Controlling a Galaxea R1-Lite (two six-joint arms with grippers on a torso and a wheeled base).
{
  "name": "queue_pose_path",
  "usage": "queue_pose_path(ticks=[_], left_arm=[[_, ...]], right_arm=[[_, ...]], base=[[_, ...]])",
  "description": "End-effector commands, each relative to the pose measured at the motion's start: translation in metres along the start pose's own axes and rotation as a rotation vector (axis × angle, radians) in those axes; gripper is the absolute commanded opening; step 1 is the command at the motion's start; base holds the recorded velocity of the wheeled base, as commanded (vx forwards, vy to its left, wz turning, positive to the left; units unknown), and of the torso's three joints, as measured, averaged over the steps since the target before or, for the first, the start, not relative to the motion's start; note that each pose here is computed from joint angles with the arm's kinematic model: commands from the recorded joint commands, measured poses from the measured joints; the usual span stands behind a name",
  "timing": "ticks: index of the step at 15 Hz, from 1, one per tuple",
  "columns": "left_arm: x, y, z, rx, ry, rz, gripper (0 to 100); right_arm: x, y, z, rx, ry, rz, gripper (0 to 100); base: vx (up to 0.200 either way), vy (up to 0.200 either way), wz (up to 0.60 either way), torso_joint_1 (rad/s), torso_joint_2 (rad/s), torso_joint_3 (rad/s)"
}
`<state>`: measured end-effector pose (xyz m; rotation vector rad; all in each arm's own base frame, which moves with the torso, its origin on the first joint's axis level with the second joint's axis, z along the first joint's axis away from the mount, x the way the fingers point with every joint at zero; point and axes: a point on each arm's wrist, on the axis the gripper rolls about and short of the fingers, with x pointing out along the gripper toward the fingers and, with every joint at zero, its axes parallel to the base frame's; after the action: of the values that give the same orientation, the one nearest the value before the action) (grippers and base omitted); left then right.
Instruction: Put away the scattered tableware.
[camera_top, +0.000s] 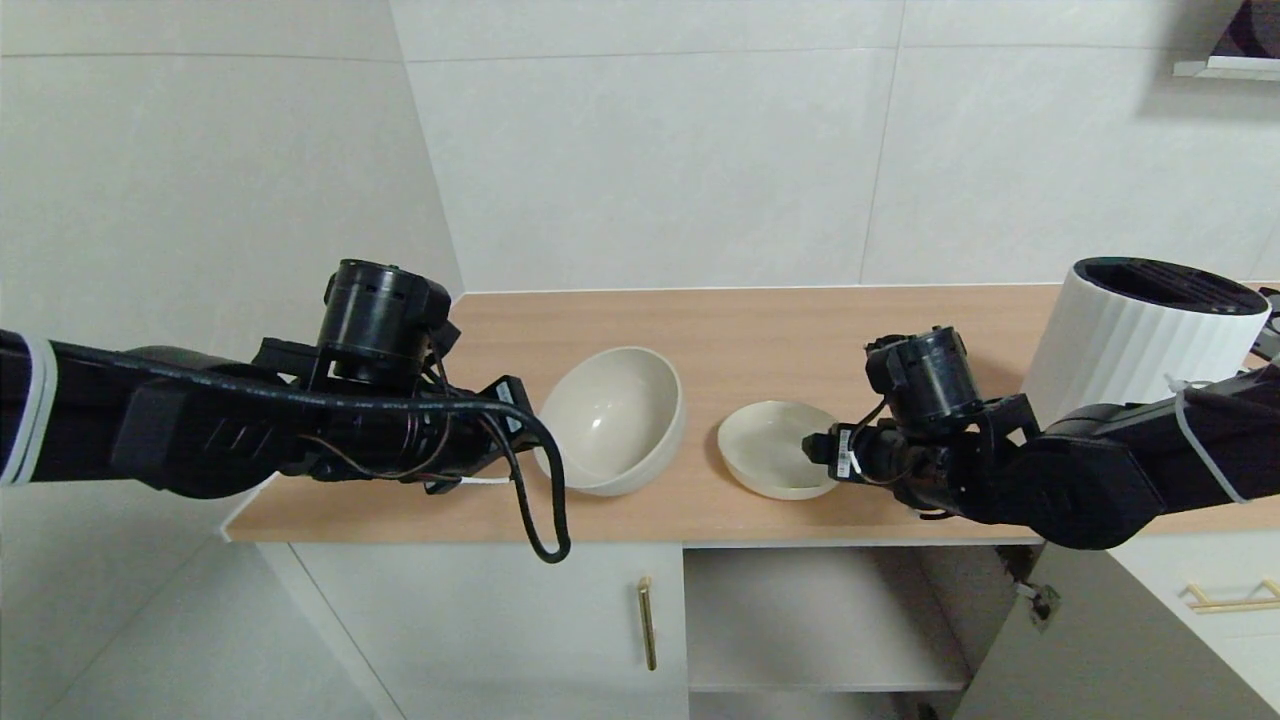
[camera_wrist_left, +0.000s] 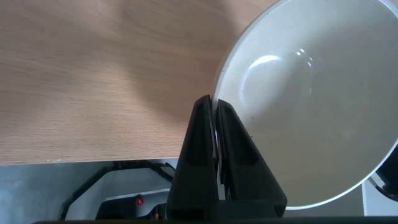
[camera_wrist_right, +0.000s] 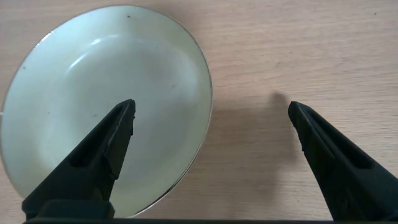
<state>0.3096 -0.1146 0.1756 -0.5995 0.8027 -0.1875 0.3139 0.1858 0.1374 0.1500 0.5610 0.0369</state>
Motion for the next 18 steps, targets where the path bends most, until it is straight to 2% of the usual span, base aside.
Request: queue_pose_path(ticks=[1, 12, 15, 18], left_arm=[[0.0, 0.0, 0.0, 0.0, -0.001, -0.001, 0], [-0.004, -0.001, 0.0, 0.001, -0.005, -0.004, 0], [-0.024, 0.002, -0.007, 0.003, -0.01, -0.015, 0], [-0.058, 0.006, -0.02, 0.016, -0.015, -0.062, 0]], right_arm=[[0.002, 0.0, -0.002, -0.003, 0.006, -0.001, 0], [-0.006, -0.001, 0.003, 0.004, -0.003, 0.01, 0], [-0.036, -0.01, 0.011, 0.011, -0.009, 0.052, 0], [-0.097, -0.03, 0.025, 0.008, 0.048, 0.149, 0]], base=[[0.0, 0.0, 0.0, 0.0, 0.0, 0.0], [0.0, 0.0, 0.0, 0.0, 0.0, 0.0], [0.0, 0.0, 0.0, 0.0, 0.0, 0.0], [0.0, 0.0, 0.0, 0.0, 0.0, 0.0]])
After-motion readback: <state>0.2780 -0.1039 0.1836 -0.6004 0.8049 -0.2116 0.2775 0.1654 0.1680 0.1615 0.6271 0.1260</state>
